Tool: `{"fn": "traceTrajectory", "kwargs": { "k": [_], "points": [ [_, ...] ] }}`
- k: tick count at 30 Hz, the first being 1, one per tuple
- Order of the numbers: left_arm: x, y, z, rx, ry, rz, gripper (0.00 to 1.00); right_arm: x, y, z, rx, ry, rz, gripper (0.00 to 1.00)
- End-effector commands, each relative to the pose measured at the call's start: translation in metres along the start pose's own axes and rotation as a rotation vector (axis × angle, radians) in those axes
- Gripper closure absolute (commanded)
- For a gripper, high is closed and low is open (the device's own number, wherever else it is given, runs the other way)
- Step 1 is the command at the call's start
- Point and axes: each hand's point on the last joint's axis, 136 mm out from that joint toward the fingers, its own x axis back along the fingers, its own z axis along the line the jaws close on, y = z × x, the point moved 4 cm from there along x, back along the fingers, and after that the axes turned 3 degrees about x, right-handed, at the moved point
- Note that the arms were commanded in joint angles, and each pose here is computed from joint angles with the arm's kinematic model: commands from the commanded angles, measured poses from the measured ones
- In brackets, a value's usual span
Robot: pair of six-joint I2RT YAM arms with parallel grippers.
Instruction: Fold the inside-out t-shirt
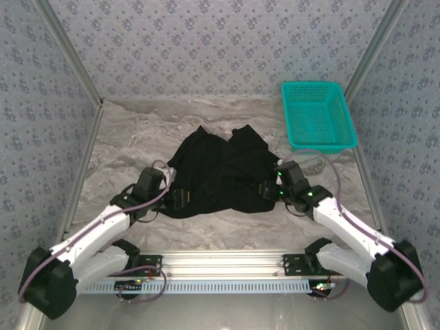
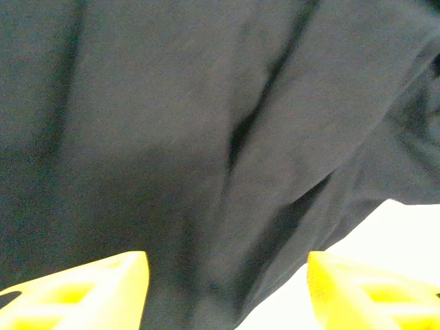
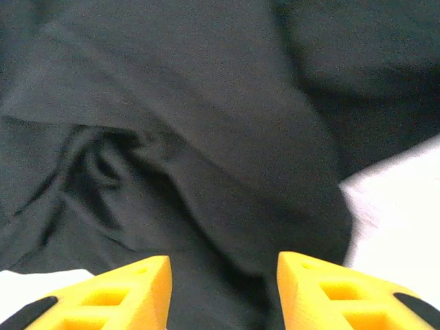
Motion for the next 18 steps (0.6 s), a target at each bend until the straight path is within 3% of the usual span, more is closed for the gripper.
{"fn": "traceTrajectory", "kwargs": {
  "k": [1, 7, 12, 15, 18],
  "points": [
    [-0.013, 0.037, -0.037, -0.186, -0.043, -0.056, 0.34, -0.009, 0.03, 0.03, 0.106, 0.044, -0.059, 0.52],
    [-0.079, 0.048, -0.095, -0.502, -0.042, 0.057, 0.27, -0.032, 0.027, 0.027, 0.04, 0.083, 0.046, 0.51],
    [-0.122, 0.056, -0.12, -0.62, -0.013, 0.087, 0.27, -0.024, 0.03, 0.006, -0.033, 0.084, 0.031, 0.51],
    [-0.14, 0.066, -0.128, -0.628, -0.005, 0.074, 0.38, -0.024, 0.025, 0.004, -0.037, 0.105, 0.039, 0.51],
    [-0.151, 0.074, -0.131, -0.619, 0.002, 0.068, 0.61, -0.026, 0.02, 0.004, -0.013, 0.13, 0.039, 0.51]
  ]
}}
